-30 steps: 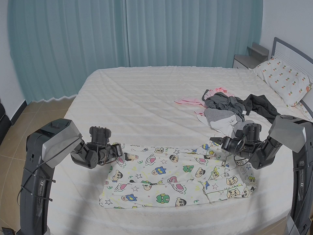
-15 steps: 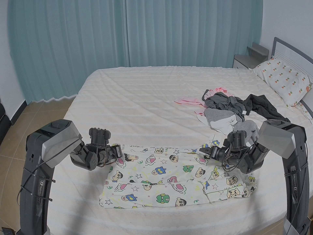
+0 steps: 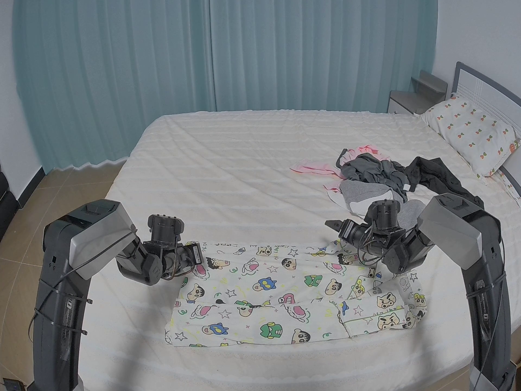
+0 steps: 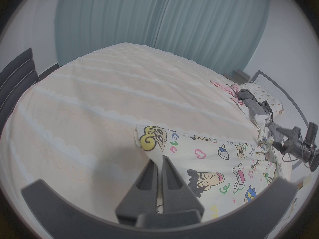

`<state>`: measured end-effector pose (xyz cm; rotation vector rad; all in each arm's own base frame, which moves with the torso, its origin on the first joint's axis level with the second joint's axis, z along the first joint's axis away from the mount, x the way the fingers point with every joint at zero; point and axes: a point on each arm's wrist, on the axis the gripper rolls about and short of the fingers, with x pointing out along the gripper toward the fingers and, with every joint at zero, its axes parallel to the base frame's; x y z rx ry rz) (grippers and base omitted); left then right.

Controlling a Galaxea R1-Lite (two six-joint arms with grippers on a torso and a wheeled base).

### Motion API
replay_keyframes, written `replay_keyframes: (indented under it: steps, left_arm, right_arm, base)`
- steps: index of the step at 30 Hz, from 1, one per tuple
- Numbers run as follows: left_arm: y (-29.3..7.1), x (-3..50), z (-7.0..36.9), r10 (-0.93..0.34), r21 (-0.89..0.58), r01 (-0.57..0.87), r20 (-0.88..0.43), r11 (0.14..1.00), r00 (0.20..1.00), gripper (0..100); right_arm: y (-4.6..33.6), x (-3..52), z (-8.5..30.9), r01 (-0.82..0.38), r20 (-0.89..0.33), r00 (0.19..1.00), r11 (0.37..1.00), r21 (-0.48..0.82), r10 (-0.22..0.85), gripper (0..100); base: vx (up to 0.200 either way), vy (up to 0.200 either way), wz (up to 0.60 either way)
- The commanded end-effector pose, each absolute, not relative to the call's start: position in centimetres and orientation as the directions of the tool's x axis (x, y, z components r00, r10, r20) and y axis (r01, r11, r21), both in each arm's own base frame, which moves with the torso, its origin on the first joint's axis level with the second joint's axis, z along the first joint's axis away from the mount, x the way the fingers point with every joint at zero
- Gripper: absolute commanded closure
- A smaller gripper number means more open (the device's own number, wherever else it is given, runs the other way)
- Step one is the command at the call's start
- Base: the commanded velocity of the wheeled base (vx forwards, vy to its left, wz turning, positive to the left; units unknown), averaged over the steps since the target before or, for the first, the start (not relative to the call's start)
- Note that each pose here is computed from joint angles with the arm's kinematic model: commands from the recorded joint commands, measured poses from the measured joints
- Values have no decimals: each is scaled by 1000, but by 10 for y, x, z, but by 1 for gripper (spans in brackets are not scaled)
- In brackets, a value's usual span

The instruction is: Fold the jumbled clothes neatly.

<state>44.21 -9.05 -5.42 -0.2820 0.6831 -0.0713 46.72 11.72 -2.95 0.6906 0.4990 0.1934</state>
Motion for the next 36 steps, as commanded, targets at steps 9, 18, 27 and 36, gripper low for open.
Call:
replay_keyframes:
  steps: [9, 18, 27, 36]
  left_arm:
    - [-91, 440, -55, -143, -291, -55, -616, 955, 774, 100]
    - [-90, 439, -55, -143, -289, -55, -619, 956, 773, 100]
    - [-90, 436, -50, -143, -289, -55, -619, 956, 773, 100]
    - [-90, 435, -49, -142, -289, -56, -620, 956, 772, 100]
  right_arm:
    - [132, 502, 3, -145, -69, 954, 650, 746, 293, 0]
    - [104, 466, -18, -80, -262, 915, 774, 628, 308, 0]
    - [93, 439, -34, 24, -445, 837, 792, 610, 317, 0]
    - [103, 430, -42, 79, -559, 764, 812, 578, 324, 0]
  base:
    - [0, 0, 0]
    - [0, 0, 0]
    - [0, 0, 0]
    - [0, 0, 0]
